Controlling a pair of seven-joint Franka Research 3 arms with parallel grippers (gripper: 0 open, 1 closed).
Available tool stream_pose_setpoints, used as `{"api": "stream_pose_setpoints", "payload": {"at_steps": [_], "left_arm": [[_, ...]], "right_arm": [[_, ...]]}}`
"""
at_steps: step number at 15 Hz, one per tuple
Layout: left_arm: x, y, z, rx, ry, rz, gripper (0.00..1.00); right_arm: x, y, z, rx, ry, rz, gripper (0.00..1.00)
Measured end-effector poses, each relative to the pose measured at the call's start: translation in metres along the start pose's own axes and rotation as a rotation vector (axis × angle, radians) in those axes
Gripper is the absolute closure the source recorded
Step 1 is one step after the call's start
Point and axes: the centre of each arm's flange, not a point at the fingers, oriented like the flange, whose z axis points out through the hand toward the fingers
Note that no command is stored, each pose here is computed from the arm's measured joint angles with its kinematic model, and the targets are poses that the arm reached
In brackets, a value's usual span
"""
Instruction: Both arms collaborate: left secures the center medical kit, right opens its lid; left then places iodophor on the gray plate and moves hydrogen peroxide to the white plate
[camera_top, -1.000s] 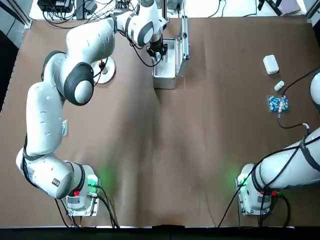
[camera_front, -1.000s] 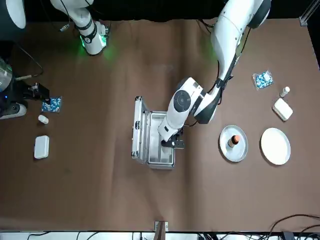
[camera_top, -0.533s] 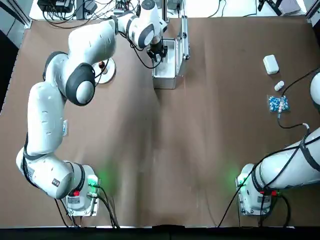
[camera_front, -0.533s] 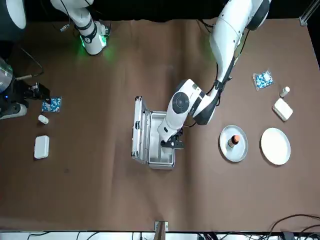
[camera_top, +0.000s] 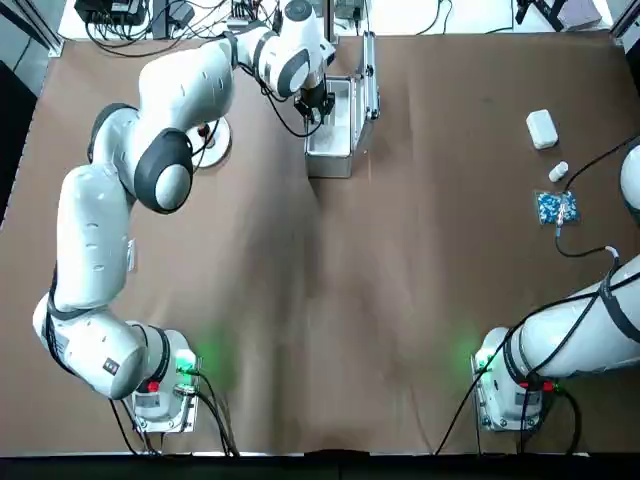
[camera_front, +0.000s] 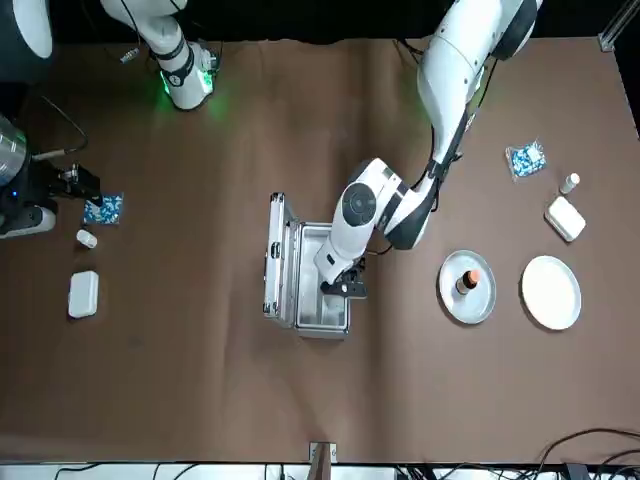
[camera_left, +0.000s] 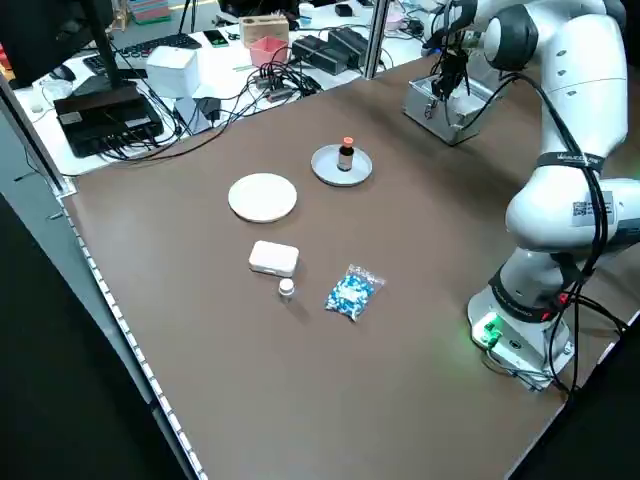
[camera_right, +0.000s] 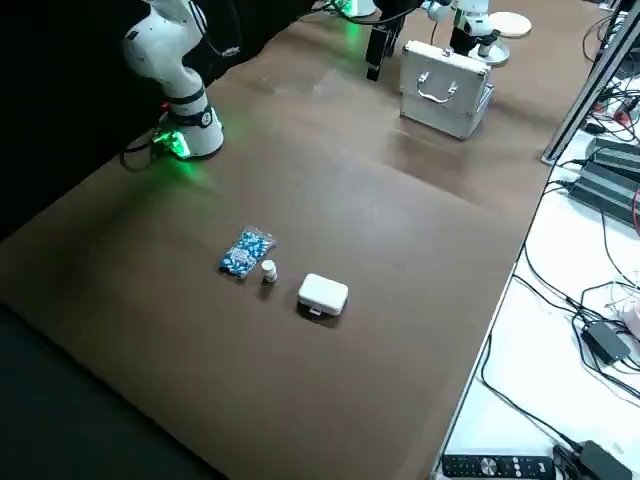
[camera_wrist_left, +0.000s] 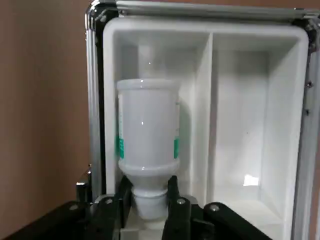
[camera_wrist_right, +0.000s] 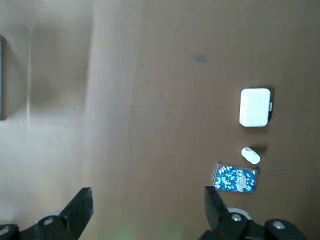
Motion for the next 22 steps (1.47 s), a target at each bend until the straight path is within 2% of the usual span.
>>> {"api": "stream_pose_setpoints", "payload": {"at_steps": [10, 14, 16, 19, 22], "left_arm": [[0.004, 0.002, -0.008, -0.010, 0.014, -0.025, 0.67], [0.006, 0.011, -0.031, -0.036, 0.040, -0.061, 0.67], [0.011, 0.011, -0.057, -0.057, 0.071, -0.095, 0.67], [0.014, 0.011, -0.082, -0.112, 0.063, -0.143, 0.67], [0.018, 0.004, -0.093, -0.124, 0.050, -0.169, 0.67]], "right_arm": [[0.000, 0.000, 0.000, 0.000, 0.000, 0.000, 0.01], [0.000, 0.000, 0.001, 0.000, -0.004, 0.000, 0.01], [-0.001, 0.000, 0.001, 0.001, -0.007, 0.000, 0.01], [-0.001, 0.000, 0.001, 0.001, -0.007, 0.000, 0.01], [-0.001, 0.000, 0.001, 0.001, -0.007, 0.000, 0.01]]}}
